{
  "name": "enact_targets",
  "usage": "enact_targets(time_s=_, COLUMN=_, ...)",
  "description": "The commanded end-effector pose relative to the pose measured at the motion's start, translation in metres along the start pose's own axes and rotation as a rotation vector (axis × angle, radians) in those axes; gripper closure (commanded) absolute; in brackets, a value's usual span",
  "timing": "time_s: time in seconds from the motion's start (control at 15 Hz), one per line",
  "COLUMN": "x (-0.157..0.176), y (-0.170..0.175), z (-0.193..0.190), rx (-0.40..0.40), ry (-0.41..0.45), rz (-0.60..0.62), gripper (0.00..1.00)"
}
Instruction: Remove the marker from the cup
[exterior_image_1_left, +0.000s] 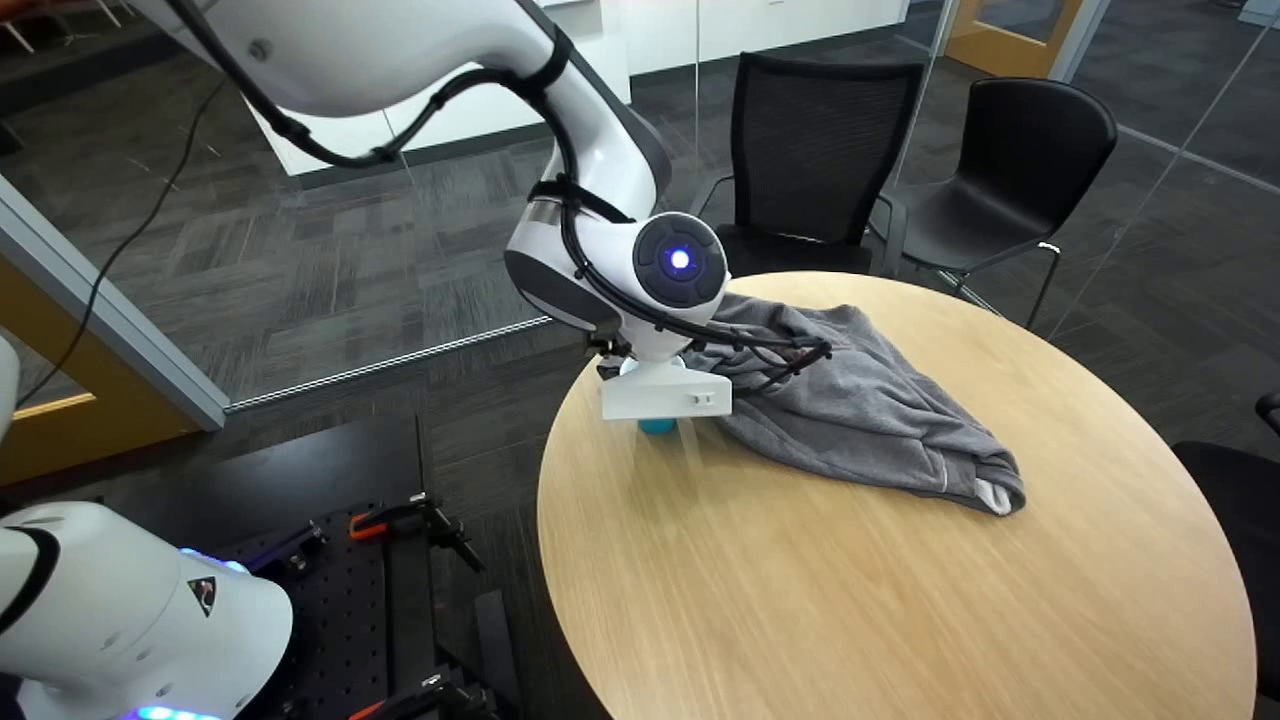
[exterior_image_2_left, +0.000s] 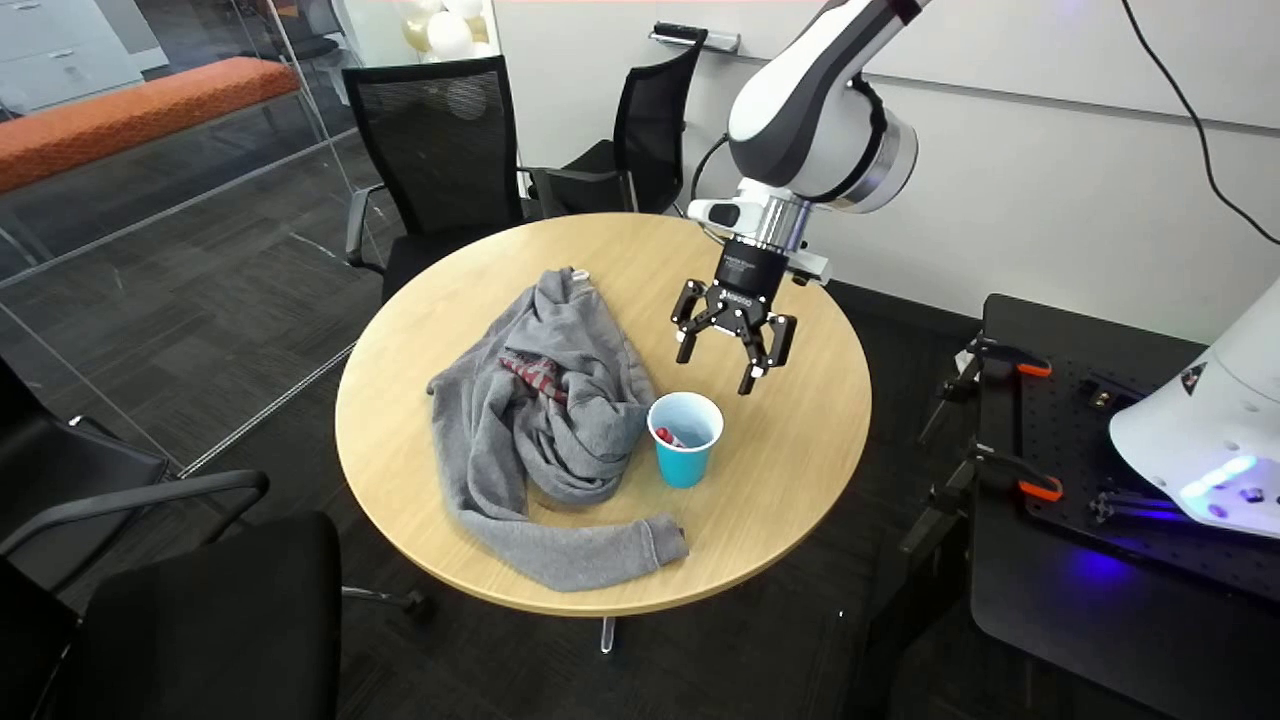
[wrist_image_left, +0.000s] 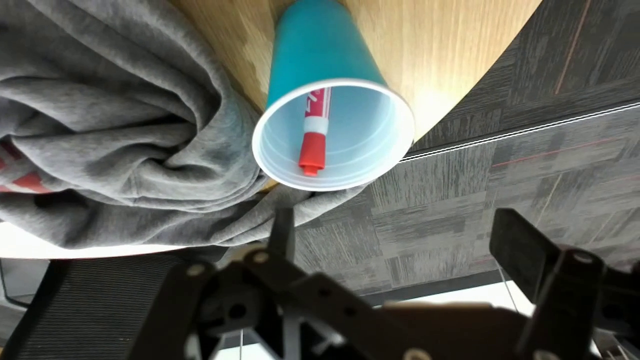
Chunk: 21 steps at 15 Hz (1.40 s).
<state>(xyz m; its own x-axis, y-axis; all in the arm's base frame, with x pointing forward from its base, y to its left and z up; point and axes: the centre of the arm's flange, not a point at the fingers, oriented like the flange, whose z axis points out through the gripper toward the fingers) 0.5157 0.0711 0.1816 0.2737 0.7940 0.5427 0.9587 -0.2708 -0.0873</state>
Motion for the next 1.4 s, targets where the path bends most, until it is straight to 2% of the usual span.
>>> enact_targets(time_s=0.0, x=0.0, y=0.001, z=0.002, rx=0.003, ry=-0.001, rz=-0.001, gripper=0.0)
enact_targets(time_s=0.93, x=0.0, y=-0.001, z=0.012, rx=-0.018, ry=-0.008, rz=-0.006, gripper=0.0)
enact_targets(time_s=1.07, x=-0.002, y=-0.005, z=0.014, rx=-0.016, ry=-0.003, rz=-0.015, gripper=0.08)
enact_targets(time_s=1.27, x=-0.005, y=-0.013, z=0.017, rx=-0.032, ry=0.006, rz=-0.003, gripper=0.3)
enact_targets(time_s=1.33, x=-0.005, y=-0.017, z=0.019, rx=-0.049, ry=0.004, rz=0.007, gripper=0.34)
